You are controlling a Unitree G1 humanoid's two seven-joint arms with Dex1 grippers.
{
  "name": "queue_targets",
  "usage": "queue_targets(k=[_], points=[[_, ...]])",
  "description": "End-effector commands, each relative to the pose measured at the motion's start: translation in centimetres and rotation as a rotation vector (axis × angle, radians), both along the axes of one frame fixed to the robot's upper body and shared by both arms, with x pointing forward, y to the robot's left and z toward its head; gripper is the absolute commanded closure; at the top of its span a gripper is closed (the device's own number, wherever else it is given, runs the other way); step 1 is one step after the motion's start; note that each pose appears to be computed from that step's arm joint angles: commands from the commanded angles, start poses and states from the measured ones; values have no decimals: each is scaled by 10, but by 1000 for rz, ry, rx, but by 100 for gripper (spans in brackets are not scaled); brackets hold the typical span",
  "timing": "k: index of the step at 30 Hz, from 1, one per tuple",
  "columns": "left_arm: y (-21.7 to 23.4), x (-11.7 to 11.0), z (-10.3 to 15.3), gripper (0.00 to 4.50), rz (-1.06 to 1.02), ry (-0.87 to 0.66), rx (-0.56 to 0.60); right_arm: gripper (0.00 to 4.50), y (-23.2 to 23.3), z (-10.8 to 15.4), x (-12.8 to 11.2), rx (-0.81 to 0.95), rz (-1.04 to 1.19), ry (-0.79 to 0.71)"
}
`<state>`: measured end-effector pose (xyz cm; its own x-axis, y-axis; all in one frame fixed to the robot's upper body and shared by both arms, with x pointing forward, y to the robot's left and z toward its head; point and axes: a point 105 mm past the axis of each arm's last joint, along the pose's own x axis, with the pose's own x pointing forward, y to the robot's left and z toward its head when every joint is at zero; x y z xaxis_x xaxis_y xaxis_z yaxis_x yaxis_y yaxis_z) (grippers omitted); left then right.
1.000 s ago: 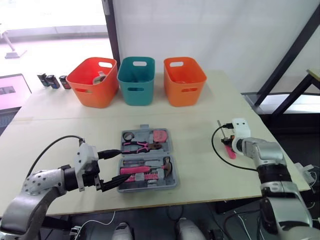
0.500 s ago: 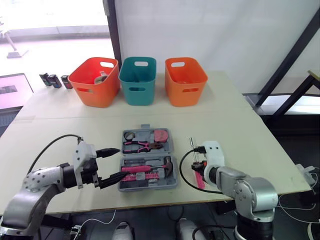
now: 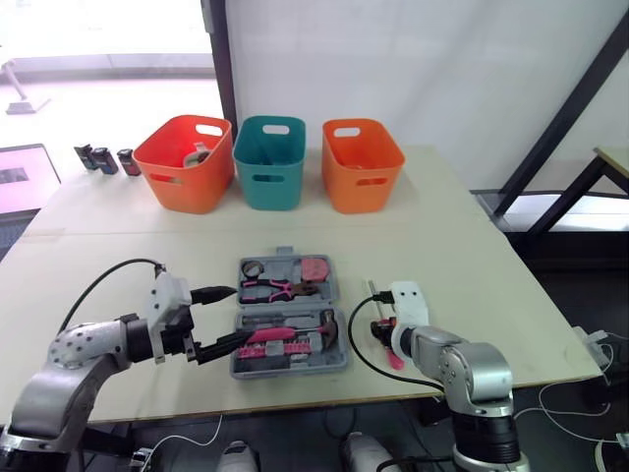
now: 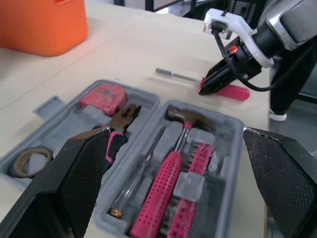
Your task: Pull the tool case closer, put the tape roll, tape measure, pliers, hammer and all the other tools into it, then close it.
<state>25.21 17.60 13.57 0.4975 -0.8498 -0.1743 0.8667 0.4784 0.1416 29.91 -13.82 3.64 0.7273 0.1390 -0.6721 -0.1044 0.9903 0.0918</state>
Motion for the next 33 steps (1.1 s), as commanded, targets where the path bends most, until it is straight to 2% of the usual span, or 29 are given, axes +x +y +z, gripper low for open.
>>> queue_targets(k=[1,2,8,9,13,15,18,20,22,24,26,33], points=[[-6,0,7,0,-19,-37,-4,31,-16,26,6,16,-40,-107],[-6,0,7,0,-18,-37,-4,4,-19,42,9,19,-24,-160],[-6,-1,6,0,-13,-32,-6,4,-13,127,10,-35,289,-378],[-6,-2,6,0,-13,-31,-6,4,-11,134,9,-56,346,-387],[-8,0,4,0,-22,-24,-8,4,1,161,-1,-275,825,-416],[-10,1,4,0,-28,-26,-12,4,2,161,-1,-507,1105,-415],[-11,3,4,0,-36,-28,-13,4,-6,146,-7,-886,1541,-331],[-12,5,4,0,-39,-32,-9,4,-15,134,0,-1226,1805,-318],[-12,6,4,0,-37,-34,-10,4,-23,122,9,-1491,2005,-317],[-12,6,4,0,-36,-33,-12,4,-22,103,7,-1569,2207,-327],[-12,5,4,0,-35,-33,-14,4,-19,89,2,-1567,2331,-338],[-10,6,7,0,-3,-43,-21,4,12,75,13,-1643,2461,-404]])
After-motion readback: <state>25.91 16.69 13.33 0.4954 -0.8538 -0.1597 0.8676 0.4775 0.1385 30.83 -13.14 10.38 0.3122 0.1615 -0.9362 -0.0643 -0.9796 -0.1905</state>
